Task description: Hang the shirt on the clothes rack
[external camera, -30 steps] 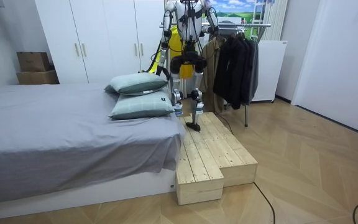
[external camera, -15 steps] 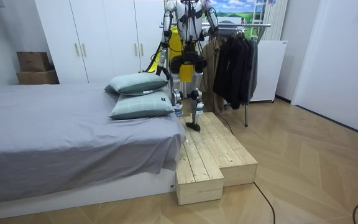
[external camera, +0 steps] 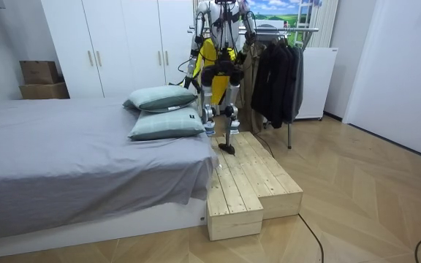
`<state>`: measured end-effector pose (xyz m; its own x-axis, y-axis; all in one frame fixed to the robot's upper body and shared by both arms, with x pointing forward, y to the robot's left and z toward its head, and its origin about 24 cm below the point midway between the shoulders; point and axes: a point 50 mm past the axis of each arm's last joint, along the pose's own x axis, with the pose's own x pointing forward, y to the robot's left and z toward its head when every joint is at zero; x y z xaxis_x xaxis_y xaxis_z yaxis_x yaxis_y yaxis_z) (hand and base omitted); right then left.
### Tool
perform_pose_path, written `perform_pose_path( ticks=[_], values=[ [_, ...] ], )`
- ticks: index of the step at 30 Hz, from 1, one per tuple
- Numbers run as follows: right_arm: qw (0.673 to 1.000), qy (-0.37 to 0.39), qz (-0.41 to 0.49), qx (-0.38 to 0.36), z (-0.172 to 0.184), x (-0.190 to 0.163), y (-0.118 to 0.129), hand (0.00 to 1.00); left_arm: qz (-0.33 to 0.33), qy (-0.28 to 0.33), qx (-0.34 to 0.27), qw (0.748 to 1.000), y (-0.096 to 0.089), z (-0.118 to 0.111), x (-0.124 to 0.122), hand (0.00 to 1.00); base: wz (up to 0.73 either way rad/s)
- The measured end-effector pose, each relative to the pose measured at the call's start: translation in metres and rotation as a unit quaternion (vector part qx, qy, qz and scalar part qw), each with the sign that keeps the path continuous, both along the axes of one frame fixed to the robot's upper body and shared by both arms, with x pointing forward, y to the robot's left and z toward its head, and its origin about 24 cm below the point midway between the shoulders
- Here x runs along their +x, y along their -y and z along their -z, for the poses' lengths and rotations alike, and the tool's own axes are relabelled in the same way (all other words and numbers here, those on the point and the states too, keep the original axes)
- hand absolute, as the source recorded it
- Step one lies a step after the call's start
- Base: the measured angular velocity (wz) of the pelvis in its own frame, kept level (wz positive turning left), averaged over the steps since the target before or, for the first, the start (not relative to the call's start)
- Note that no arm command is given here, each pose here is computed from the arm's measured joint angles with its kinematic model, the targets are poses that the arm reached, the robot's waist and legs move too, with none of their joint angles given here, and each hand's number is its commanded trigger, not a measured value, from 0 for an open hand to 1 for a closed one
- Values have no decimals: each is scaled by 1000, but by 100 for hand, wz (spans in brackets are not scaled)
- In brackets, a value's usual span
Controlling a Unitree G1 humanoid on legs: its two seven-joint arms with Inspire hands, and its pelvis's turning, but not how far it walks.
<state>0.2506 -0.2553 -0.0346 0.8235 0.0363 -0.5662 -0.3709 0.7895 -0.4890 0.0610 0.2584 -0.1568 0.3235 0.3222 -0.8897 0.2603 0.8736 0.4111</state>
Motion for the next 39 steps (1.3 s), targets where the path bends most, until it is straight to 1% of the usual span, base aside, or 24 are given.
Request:
perform_pose_path(
  ticks=[13,19,20,21,22,23,33,39],
  values=[
    [1000,-20,9,13,8,-2,-1,100,-8,2,-4,1000,-1,0,1,0,0],
    [999,-20,27,17,10,-3,4,100,-7,9,-4,1000,-1,-1,3,0,0],
    [999,-21,27,16,10,-3,4,94,-7,10,-3,1000,-1,-2,4,0,0],
    [999,-21,27,16,10,-4,4,58,-7,9,-3,1000,-1,-1,4,0,0],
    [999,-22,28,14,11,-4,4,34,-7,10,-3,1000,-1,-1,4,0,0],
    [999,-22,29,11,11,-5,4,0,-8,11,-2,1000,-1,-2,4,0,0],
    [998,-19,55,-14,15,-10,9,0,-9,16,2,1000,0,-2,5,0,0],
    [998,-15,44,-42,13,-8,9,0,-9,16,2,1000,0,-2,5,0,-1]
  ],
)
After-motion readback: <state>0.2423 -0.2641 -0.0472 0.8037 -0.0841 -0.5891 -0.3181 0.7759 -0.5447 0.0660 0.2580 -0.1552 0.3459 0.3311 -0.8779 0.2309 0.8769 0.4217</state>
